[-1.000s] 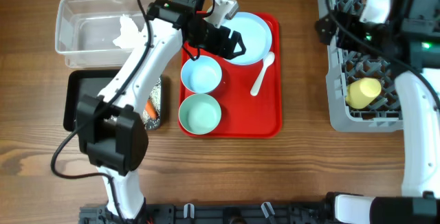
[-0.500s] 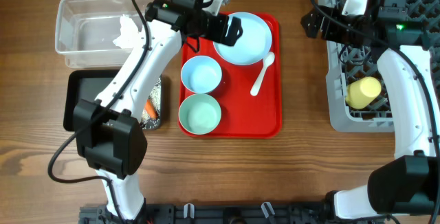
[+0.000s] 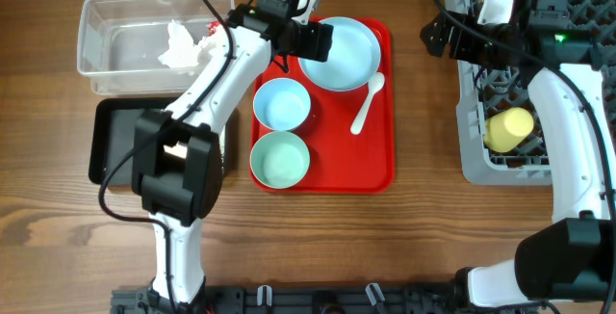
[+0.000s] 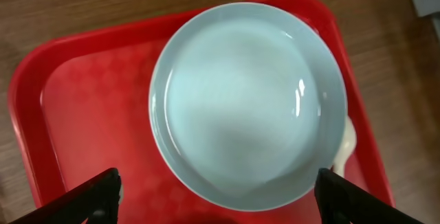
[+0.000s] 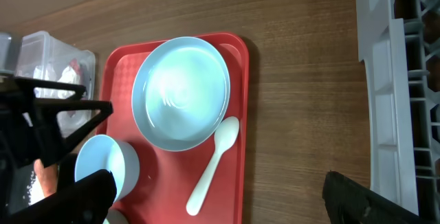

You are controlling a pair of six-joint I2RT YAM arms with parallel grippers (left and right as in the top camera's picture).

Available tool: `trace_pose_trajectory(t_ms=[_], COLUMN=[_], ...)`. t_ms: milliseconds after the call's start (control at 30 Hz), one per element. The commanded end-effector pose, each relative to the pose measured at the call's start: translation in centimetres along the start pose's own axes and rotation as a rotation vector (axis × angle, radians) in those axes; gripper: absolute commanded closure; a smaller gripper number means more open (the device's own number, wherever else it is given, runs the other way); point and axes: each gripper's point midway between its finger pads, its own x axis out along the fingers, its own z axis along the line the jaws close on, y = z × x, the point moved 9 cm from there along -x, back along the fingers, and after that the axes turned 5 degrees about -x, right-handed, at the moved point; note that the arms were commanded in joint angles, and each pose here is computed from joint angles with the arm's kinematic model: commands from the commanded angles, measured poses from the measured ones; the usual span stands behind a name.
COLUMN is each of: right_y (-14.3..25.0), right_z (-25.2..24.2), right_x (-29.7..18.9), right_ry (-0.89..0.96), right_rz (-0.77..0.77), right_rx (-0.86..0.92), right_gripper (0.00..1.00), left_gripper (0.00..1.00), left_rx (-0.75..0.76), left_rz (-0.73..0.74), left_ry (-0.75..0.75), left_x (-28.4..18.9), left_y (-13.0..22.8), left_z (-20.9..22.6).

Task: Sort waste into correct bins and load items into the dishwasher rack
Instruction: 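Move the right gripper back to the light-blue plate on the red tray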

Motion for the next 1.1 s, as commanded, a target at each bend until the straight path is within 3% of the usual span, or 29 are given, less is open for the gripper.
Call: trace_pose_trajectory(t_ms=[0,100,300,633,733,933,1067], right_y=[-0.8,-1.8,-3.2,-0.7,0.5,2.7,3.9], right_z=[1.3,2.9,6.7,5.5,4.6,3.4,2.6], right_x=[-0.5,0.2,4.5,15.1,17.5,20.7,22.3], right_ry=[-0.058,-0.060,0.026,0.085,0.101,0.119,0.137], right_rz=[-0.048,-0.121,-0.227,-0.107,-0.052,0.037,0.080], right_rx=[-0.045,-0.045,-0.077,0.004,0.005,0.006,0.014], right_gripper=[0.02,0.02,0.07,0.18,0.26,0.58,0.59], left_gripper=[0.08,0.06,0.05,0.05,0.05,0.05,0.04], left_rx=[-0.121,-0.202,-0.215,-0.254,-0.292,-0.311,-0.323], left_rz=[-0.043,-0.056,-0.044,-0.015,-0.060,-0.119,-0.120], left_ry=[-0.082,-0.095,-0.100,-0.150,-0.149,-0.148,-0.156], left_x=[-0.1,-0.2,-0.3,-2.1,-4.4,-7.0,-7.1], left_y=[-0.4,-0.7,-0.5,-0.3,-1.1,-2.0,-2.1], left_z=[0.7,1.4,1.8,3.9,4.5,5.2,5.9])
